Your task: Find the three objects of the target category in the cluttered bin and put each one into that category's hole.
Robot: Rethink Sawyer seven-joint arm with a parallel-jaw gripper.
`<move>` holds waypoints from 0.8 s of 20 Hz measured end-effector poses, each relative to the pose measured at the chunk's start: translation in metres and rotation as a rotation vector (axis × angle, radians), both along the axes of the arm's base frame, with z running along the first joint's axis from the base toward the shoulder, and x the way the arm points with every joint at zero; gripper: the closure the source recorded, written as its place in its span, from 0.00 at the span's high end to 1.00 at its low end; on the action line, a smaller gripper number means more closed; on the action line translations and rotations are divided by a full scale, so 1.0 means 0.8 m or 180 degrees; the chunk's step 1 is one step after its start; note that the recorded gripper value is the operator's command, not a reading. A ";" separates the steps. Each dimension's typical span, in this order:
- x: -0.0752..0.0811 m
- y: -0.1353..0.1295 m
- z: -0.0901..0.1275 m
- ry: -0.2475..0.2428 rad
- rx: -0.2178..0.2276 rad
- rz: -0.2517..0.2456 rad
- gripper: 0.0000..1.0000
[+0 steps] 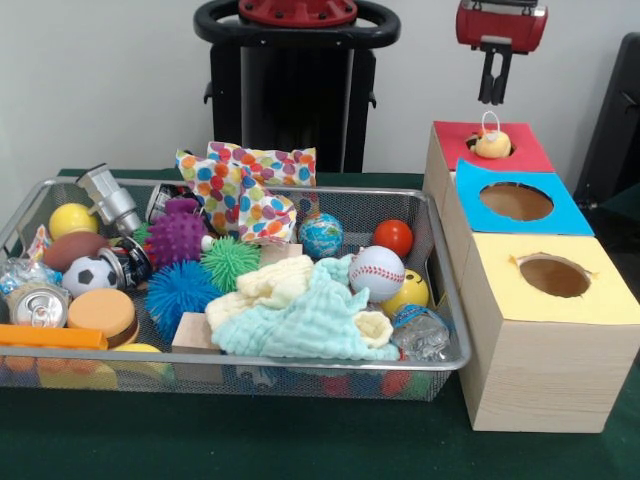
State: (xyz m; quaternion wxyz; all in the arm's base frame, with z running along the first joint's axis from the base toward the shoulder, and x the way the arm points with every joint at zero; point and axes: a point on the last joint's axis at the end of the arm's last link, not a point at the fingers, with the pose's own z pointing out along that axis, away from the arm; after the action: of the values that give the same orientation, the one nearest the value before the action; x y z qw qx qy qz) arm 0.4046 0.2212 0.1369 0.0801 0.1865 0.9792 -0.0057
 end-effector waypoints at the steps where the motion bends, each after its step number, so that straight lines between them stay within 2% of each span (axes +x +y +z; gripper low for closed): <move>1: 0.003 -0.001 0.003 0.0006 -0.0003 -0.0010 0.00; 6: 0.019 0.001 0.013 -0.0030 0.0012 -0.0031 0.00; 16: 0.051 0.008 0.031 -0.0203 0.0062 -0.0064 0.00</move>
State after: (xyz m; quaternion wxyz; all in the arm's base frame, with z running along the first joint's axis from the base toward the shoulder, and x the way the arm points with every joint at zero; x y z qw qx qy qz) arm 0.4452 0.2273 0.1618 0.1094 0.1972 0.9742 0.0090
